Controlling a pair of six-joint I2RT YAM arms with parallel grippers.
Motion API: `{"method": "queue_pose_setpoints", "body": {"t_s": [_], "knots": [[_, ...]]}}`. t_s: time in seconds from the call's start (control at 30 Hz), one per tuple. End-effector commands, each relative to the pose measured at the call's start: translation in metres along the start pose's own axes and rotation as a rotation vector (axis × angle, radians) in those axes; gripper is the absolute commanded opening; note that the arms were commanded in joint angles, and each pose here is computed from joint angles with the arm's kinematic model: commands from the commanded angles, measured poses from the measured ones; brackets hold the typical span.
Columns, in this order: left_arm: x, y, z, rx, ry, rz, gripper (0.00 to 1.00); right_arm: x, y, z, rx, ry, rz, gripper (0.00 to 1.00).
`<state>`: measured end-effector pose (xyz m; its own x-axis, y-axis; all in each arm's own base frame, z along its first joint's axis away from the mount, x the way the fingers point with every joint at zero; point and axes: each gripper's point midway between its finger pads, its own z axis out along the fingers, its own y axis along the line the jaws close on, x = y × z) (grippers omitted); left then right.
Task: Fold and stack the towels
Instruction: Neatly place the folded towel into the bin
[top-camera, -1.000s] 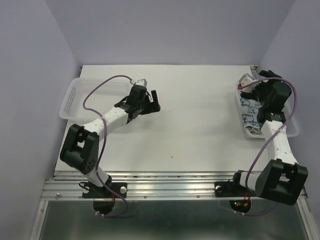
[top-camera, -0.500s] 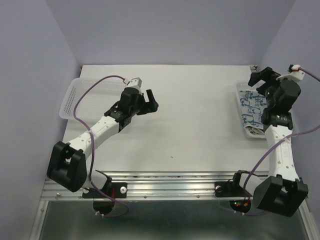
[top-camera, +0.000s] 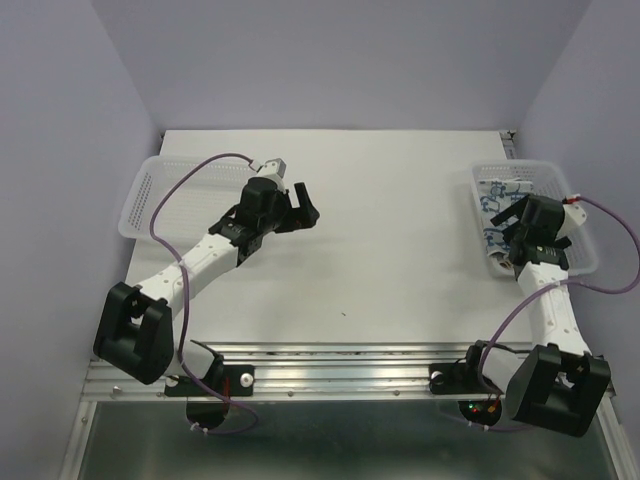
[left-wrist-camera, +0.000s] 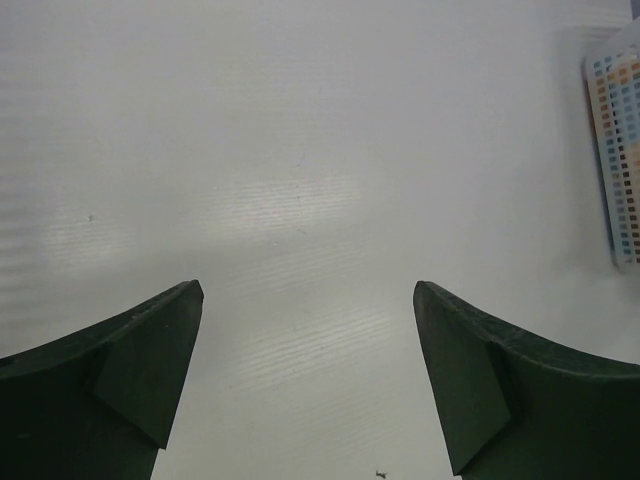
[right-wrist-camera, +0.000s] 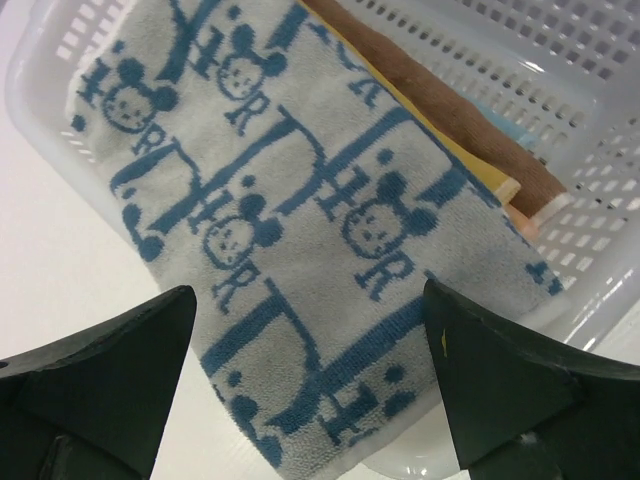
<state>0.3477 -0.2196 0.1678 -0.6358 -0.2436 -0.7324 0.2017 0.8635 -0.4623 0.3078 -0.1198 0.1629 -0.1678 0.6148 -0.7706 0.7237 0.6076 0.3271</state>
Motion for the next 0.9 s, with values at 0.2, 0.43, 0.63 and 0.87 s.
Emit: {"method": "queue_pose_setpoints", "body": {"t_s": [0.2, 0.43, 0.63, 0.87], "knots": [[-0.008, -0.004, -0.007, 0.025, -0.042, 0.010, 0.98, 0.018, -0.009, 0.004, 0.028, 0.021, 0.154, 1.00], [-0.010, -0.001, -0.010, 0.010, -0.053, 0.009, 0.98, 0.022, -0.024, 0.026, 0.112, 0.024, 0.134, 1.00], [-0.012, 0.003, -0.013, -0.012, -0.068, 0.012, 0.98, 0.010, -0.036, 0.045, 0.167, 0.006, 0.124, 1.00], [-0.012, 0.003, -0.012, -0.013, -0.065, 0.012, 0.98, -0.025, -0.019, 0.040, 0.094, -0.075, 0.037, 1.00]]}}
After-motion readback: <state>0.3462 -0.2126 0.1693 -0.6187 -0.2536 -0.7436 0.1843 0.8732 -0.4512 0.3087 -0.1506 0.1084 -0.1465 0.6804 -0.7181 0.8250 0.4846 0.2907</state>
